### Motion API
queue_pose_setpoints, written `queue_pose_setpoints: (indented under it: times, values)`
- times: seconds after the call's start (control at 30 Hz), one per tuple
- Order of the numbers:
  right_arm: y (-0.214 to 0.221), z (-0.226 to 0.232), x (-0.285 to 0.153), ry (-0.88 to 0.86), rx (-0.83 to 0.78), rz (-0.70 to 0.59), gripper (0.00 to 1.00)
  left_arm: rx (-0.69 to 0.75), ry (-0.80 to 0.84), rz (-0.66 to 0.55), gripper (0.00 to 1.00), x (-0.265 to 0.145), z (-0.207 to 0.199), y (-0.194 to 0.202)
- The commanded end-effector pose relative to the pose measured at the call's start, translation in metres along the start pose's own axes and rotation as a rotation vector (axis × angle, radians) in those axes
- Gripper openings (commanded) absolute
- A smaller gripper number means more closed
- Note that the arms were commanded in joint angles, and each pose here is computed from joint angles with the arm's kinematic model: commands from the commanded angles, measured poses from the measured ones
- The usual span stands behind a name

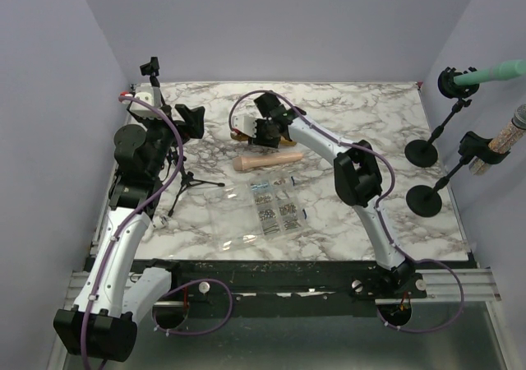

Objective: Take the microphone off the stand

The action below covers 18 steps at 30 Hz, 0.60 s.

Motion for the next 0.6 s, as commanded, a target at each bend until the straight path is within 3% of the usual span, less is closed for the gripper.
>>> queue_pose_setpoints:
  times: [0.0,0.57]
  values:
    - [0.009,0.011,0.016,-0.082,-0.006,0.005,0.08,-0.004,-0.002,0.013,0.94,0.001,0.004,0.004]
    - [0.016,0.017,0.037,-0.087,0.006,0.008,0.16,-0.003,-0.011,0.002,0.94,-0.001,0.006,0.002]
Point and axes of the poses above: each gripper's point midway between its finger pads, its own x axis out along the fingers, its own z axis along the line the jaws close on, y = z × x, the point moved 10 cm from there along -x, back along the fingers, and after that the axes turned 1 degree about -x, right-handed, at the moved point
